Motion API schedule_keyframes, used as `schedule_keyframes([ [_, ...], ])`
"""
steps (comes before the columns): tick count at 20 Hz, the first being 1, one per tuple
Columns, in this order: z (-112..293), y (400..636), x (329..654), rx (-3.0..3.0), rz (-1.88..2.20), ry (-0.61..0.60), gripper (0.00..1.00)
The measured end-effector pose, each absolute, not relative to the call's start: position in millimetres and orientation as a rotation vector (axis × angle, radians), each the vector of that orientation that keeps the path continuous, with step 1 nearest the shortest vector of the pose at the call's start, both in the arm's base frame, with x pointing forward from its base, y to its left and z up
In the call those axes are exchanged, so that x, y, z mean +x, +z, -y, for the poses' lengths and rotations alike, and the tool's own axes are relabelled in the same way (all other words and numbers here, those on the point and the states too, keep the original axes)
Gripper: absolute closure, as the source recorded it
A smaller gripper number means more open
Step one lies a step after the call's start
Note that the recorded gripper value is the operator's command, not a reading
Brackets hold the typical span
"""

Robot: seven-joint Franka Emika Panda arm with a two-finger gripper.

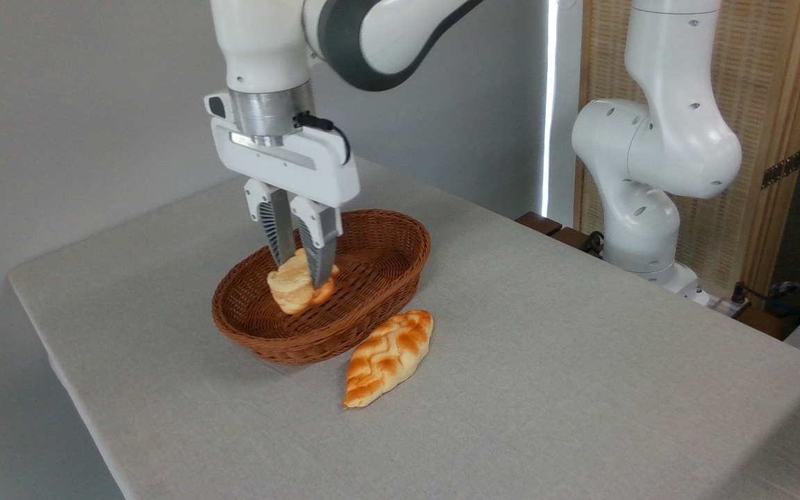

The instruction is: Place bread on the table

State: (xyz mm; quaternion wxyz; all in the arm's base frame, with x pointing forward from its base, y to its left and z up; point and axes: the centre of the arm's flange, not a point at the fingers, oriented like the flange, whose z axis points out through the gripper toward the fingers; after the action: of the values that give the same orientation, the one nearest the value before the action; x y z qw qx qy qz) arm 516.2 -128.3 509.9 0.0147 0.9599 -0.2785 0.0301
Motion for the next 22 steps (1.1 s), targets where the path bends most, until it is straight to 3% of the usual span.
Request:
schedule_keyframes([
  [2,104.6,509.9,515.3,2.981,0.889,0.038,0.35],
  [7,37.1,500.7,518.6,2.986,0.990,-0.059,0.31],
  [9,16.2,491.6,516.2,2.967,1.031,-0.098,0.08],
  [11,2.2,482.8,512.3,2.948,1.048,-0.142,0.00],
  [22,6.0,460.8,506.2,2.916,1.076,-0.214,0.00],
])
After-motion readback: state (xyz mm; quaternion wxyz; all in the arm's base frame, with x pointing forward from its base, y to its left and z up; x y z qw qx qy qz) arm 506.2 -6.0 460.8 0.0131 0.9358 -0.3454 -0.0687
